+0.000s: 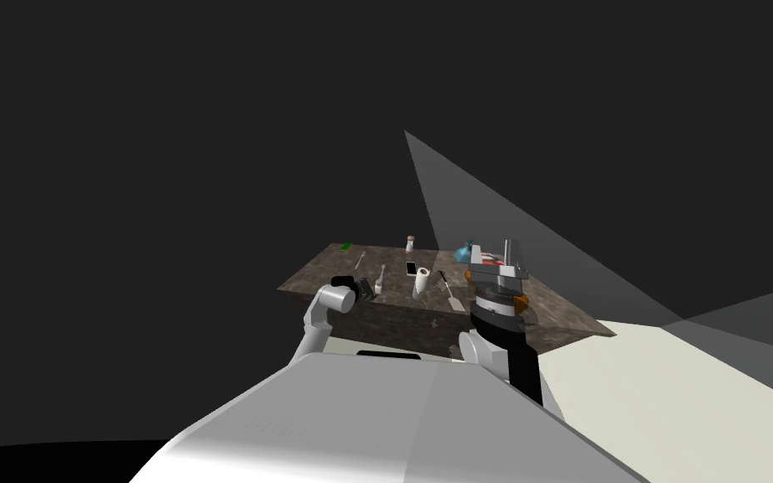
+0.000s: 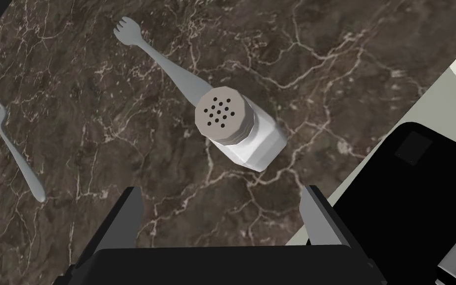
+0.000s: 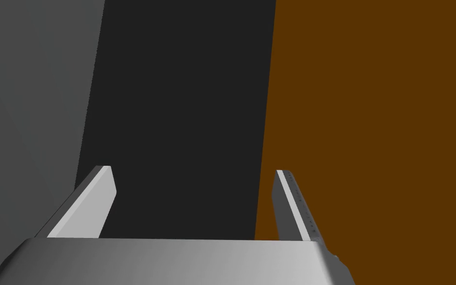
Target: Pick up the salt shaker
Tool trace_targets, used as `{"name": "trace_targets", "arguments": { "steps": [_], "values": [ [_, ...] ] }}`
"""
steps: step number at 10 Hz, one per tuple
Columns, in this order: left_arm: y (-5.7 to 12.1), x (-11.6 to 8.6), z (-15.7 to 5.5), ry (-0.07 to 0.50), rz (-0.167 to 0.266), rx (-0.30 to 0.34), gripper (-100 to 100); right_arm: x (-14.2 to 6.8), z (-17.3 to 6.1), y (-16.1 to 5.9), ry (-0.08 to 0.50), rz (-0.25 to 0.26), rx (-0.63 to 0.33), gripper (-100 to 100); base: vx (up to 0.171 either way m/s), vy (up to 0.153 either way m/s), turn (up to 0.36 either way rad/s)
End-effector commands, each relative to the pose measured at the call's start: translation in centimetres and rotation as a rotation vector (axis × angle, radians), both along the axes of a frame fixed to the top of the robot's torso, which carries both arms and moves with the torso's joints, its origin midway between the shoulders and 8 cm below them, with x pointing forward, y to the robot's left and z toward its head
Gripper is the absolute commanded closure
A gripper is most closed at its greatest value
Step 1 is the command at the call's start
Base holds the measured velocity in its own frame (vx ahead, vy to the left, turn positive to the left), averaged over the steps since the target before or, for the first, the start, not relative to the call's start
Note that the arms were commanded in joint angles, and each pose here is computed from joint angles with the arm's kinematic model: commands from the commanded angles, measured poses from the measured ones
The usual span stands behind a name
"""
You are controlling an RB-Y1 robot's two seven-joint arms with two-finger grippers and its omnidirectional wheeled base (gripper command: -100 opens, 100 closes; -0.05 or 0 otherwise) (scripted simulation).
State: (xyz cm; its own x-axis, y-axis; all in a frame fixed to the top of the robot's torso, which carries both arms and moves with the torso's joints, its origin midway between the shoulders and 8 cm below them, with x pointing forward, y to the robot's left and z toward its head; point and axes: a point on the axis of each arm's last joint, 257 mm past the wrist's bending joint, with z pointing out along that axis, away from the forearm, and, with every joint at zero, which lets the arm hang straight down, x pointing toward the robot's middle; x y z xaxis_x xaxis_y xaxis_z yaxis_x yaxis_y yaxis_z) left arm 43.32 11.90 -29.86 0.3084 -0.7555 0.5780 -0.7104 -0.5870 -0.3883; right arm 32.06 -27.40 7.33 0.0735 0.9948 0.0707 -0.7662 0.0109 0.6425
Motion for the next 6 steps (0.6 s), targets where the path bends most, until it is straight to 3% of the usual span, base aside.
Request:
{"name": "trace_targets", "arguments": {
  "steps": [1,3,4,5,6],
  "values": [
    [-1.3,-0.5,0.0,0.036,-0.005,-0.028,-100,0.0,0.0,0.0,0.0,0.0,0.0,0,0.072,-0.005,-0.01],
    [-3.1,-0.9,0.3,0.059,-0.011,-0.066,-100,0.0,0.0,0.0,0.0,0.0,0.0,0,0.054,-0.004,-0.007],
    [-2.5,-1.0,0.1,0.052,-0.009,-0.055,-100,0.0,0.0,0.0,0.0,0.0,0.0,0,0.018,-0.002,-0.001],
    [-2.6,-1.0,0.1,0.054,-0.009,-0.057,0,0.0,0.0,0.0,0.0,0.0,0.0,0,0.0,0.0,0.0],
    [-2.6,-0.7,-0.5,0.053,-0.008,-0.056,-100,0.0,0.0,0.0,0.0,0.0,0.0,0,0.012,-0.013,-0.008]
  ]
}}
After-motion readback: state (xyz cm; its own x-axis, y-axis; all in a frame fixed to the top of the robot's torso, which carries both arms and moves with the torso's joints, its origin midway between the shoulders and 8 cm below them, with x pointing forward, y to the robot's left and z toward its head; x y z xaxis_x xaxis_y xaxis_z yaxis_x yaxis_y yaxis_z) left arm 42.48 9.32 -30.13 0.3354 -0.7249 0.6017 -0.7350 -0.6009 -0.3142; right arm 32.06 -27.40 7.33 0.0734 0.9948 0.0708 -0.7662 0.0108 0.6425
